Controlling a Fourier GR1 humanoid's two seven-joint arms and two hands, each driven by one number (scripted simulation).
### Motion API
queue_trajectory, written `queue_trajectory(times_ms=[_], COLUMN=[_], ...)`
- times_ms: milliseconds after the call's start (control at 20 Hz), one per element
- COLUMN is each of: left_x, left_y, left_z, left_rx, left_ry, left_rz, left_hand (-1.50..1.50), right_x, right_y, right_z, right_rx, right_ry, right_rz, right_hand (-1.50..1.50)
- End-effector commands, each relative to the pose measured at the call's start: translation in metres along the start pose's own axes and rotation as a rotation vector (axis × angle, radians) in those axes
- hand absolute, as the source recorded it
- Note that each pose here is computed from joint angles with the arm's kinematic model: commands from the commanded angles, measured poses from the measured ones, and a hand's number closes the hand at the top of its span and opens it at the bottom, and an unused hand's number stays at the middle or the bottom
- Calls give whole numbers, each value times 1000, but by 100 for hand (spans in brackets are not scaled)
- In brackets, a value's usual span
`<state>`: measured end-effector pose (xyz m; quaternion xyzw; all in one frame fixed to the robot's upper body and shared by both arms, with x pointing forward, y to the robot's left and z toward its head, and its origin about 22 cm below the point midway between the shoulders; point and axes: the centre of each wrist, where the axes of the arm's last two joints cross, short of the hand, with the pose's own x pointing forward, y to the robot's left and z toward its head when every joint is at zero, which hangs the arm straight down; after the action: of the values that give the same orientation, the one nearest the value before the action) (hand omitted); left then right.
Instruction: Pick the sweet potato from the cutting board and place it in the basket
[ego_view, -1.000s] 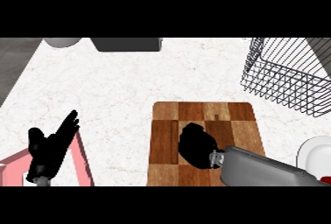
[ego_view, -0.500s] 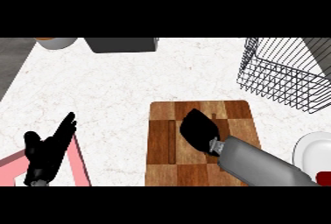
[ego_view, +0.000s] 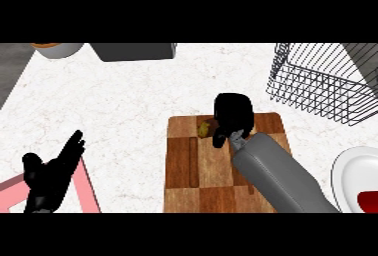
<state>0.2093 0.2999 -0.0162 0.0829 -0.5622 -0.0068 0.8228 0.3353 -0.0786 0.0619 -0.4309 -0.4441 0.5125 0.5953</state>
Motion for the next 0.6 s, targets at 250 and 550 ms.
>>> queue_trajectory(times_ms=[250, 550], left_x=[-33, -44], left_y=[-7, -12], left_z=[9, 8], left_rx=[-21, -18], left_ry=[178, 184], left_rz=[-3, -16], left_hand=[0, 0], right_x=[30, 22], right_y=[-95, -174], right_z=[17, 29], right_rx=[-545, -692], right_ry=[116, 220], right_rz=[-740, -806], right_hand=[150, 150])
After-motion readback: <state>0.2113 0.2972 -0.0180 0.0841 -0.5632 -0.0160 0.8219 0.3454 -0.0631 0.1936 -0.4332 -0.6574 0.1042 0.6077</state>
